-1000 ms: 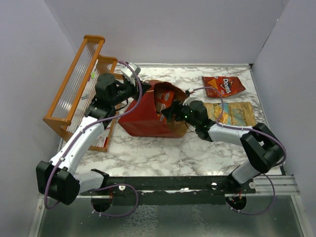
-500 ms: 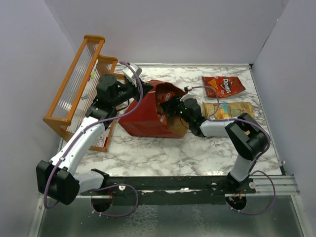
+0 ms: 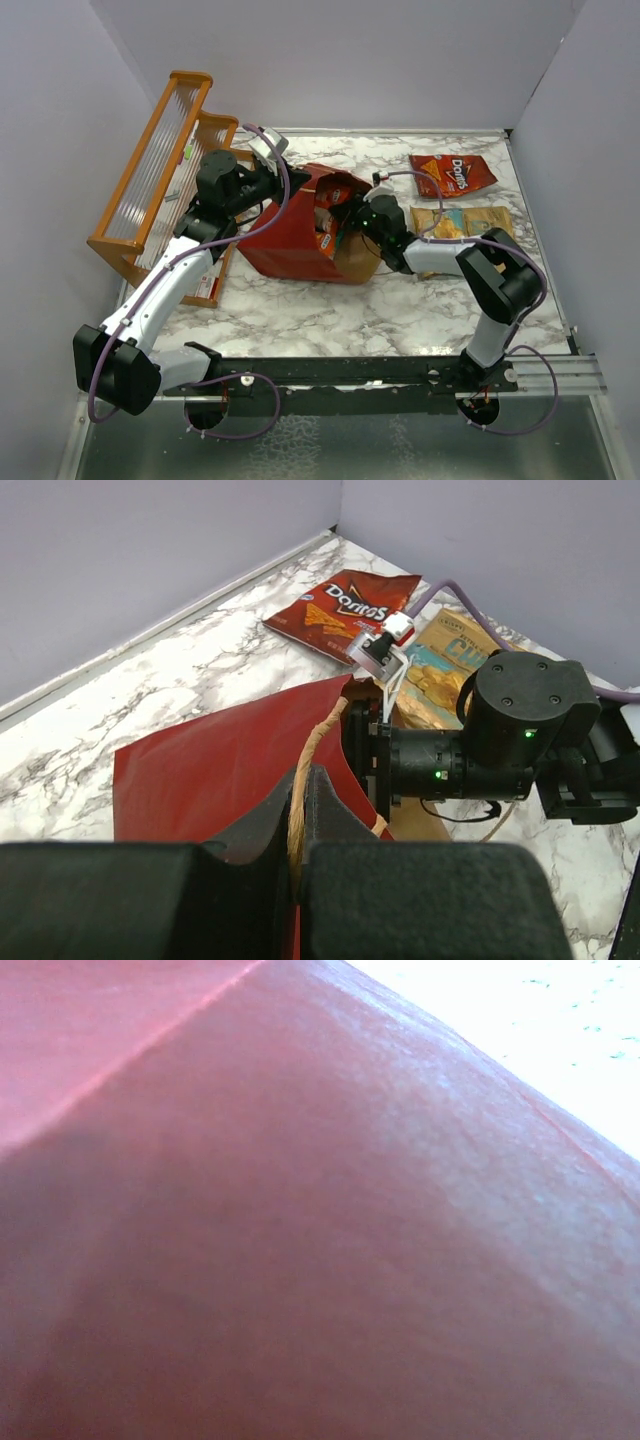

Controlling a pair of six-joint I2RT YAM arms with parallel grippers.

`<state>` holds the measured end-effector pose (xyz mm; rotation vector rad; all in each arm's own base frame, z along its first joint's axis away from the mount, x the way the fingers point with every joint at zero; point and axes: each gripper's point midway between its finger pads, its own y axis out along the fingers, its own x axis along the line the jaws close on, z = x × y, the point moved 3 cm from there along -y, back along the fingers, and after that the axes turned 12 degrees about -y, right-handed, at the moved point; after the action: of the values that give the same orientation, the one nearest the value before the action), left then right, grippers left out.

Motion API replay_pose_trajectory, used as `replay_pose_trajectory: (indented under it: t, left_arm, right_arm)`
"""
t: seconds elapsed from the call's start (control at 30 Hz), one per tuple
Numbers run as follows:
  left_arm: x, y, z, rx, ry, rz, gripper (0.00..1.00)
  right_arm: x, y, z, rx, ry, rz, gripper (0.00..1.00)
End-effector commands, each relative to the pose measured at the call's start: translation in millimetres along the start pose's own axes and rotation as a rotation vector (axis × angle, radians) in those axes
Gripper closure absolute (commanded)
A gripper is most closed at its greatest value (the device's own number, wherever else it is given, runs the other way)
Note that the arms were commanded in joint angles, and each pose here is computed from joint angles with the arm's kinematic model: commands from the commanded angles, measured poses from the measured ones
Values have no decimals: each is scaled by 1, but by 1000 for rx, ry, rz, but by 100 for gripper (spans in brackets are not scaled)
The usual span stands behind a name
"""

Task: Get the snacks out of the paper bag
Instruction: Take out the snack from the paper bag.

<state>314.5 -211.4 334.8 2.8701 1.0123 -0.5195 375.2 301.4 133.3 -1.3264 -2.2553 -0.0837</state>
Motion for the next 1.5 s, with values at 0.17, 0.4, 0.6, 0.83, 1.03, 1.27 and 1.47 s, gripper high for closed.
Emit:
replay_pose_trajectory:
  t: [0.17, 0.4, 0.6, 0.83, 1.03, 1.27, 1.47]
  left_arm:
    - [11, -3, -10, -54, 5, -97, 100]
    - [17, -4, -11, -60, -3, -137, 100]
    - [27, -4, -9, -65, -15, -204, 100]
    - [36, -4, -8, -59, -24, -261, 100]
    - [39, -2, -5, -43, -30, -272, 100]
    - [41, -2, -4, -37, -29, -280, 100]
    - [41, -4, -6, -41, -22, -284, 100]
  right_arm:
    - [64, -35, -72, -66, 77, -204, 99]
    - [79, -52, -83, -34, 90, -260, 99]
    - [96, -79, -96, -6, 85, -331, 99]
    - [96, -127, -117, -41, 5, -310, 99]
    - [72, -172, -128, -76, -128, -184, 99]
    - [25, -227, -161, -280, -284, 88, 99]
    - [-6, -258, -197, -411, -363, 337, 99]
